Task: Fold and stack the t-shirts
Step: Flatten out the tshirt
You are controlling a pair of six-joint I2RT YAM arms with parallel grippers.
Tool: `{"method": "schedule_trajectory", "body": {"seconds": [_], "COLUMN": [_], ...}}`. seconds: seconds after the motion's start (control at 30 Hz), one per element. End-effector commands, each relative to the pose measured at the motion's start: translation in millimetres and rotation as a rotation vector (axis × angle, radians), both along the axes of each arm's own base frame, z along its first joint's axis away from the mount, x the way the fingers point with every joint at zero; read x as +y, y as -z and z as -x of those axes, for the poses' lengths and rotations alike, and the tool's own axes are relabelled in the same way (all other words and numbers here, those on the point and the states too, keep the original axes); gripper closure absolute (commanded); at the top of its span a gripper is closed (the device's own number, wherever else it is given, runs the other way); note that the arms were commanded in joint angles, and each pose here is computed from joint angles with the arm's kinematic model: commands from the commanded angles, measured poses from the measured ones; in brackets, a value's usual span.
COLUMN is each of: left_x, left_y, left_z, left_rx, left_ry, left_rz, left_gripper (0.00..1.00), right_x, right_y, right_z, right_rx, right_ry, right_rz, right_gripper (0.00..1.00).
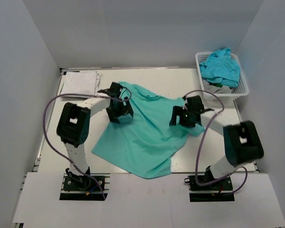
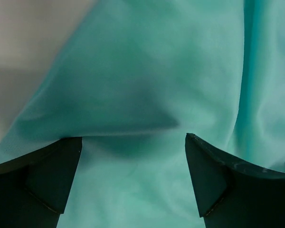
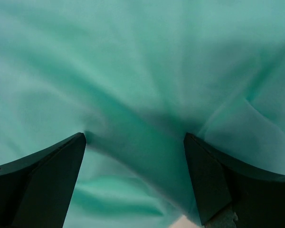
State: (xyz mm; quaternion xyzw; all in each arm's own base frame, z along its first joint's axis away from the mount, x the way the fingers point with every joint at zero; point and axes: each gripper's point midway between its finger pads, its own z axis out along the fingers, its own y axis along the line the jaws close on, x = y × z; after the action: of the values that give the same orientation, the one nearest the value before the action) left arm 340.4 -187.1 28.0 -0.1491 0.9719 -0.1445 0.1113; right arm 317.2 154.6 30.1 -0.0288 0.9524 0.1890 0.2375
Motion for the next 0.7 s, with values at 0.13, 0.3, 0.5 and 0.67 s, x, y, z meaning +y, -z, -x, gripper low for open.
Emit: {"method": "schedule_trajectory", "body": {"seconds": [0.13, 0.3, 0.5, 0.67], "left_x": [-42.5, -65.6, -36.1, -19.8], "left_y": [-0.7, -39.1, -81.1, -83.7], "left_z": [-91.6, -83.5, -57.4, -23.7], "left_rx": [-0.084, -0.191, -0.285, -0.273], "left_ry": [0.123, 0.223, 0.167, 0.126], "left_rz": [-0.027, 0.035, -0.039, -0.033], "left_gripper": [0.00, 0.00, 0.00, 0.00], "right_x": [4.8, 40.1, 36.0, 51.9], "right_y": [1.8, -54.2, -93.6, -83.4], "right_z": [159.3, 191.5, 96.2, 30.7], "right_rx": [0.240, 0.193, -0.167, -0.224], "right_ry": [-0.135, -0.339, -0.224, -0.132], "right_rz": [-0.077, -0.227, -0.063, -0.009], "right_gripper": [0.10, 0.10, 0.10, 0.10]}}
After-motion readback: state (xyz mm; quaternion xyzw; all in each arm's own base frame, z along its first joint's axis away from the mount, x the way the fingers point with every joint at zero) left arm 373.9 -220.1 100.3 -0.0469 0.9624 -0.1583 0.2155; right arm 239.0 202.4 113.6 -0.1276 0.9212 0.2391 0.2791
